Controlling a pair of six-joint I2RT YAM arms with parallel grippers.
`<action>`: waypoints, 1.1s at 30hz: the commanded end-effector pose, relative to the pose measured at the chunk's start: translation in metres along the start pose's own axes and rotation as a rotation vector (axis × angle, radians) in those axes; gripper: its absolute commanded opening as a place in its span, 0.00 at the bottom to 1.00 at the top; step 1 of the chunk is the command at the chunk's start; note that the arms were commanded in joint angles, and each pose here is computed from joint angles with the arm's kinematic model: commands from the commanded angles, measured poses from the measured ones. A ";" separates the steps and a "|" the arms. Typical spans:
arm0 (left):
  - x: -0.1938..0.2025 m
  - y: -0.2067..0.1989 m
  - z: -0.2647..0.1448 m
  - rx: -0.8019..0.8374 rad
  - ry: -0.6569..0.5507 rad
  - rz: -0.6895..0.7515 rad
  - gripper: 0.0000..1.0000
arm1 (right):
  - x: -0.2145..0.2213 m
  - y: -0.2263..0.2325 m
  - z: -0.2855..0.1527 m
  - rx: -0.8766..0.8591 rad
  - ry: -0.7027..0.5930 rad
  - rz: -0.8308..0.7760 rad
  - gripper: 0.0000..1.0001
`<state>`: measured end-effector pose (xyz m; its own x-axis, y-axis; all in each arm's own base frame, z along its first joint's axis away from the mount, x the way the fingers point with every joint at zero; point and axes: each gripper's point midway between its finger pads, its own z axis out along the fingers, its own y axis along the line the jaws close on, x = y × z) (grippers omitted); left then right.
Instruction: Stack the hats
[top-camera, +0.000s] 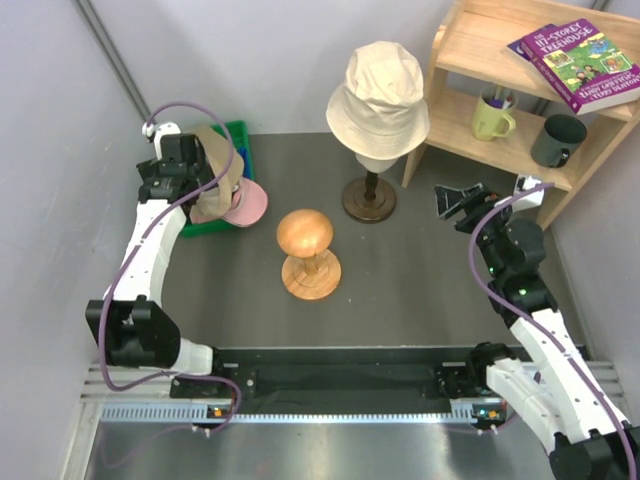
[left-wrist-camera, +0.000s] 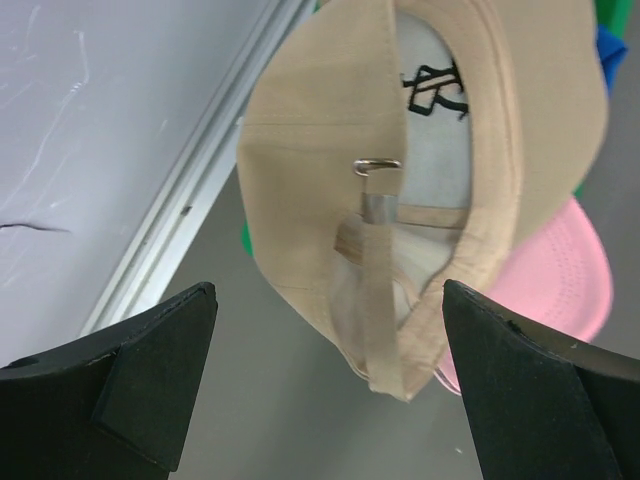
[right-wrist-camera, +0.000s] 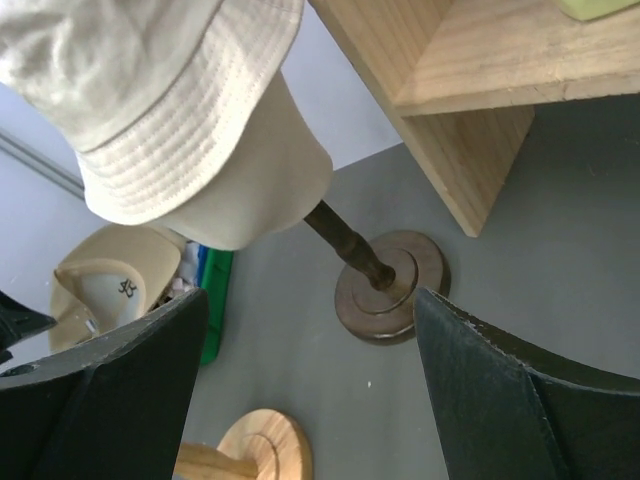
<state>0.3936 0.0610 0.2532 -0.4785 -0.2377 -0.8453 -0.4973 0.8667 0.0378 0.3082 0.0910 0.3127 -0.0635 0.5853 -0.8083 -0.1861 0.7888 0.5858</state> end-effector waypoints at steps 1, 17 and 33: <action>-0.025 0.013 0.007 -0.076 -0.099 -0.005 0.99 | 0.004 0.000 -0.001 -0.003 0.008 -0.023 0.83; -0.059 -0.003 0.071 -0.057 -0.205 -0.015 0.99 | 0.001 0.007 0.026 -0.018 0.033 -0.074 0.83; -0.080 -0.002 0.070 -0.062 -0.280 0.020 0.00 | -0.007 0.031 0.050 -0.098 0.071 -0.125 0.81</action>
<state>0.4775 0.1080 0.2399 -0.3772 -0.1259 -0.9175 -0.5537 0.8249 0.1144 0.3519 0.1108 0.2809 -0.2038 0.4846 -0.8507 -0.1719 0.8377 0.5184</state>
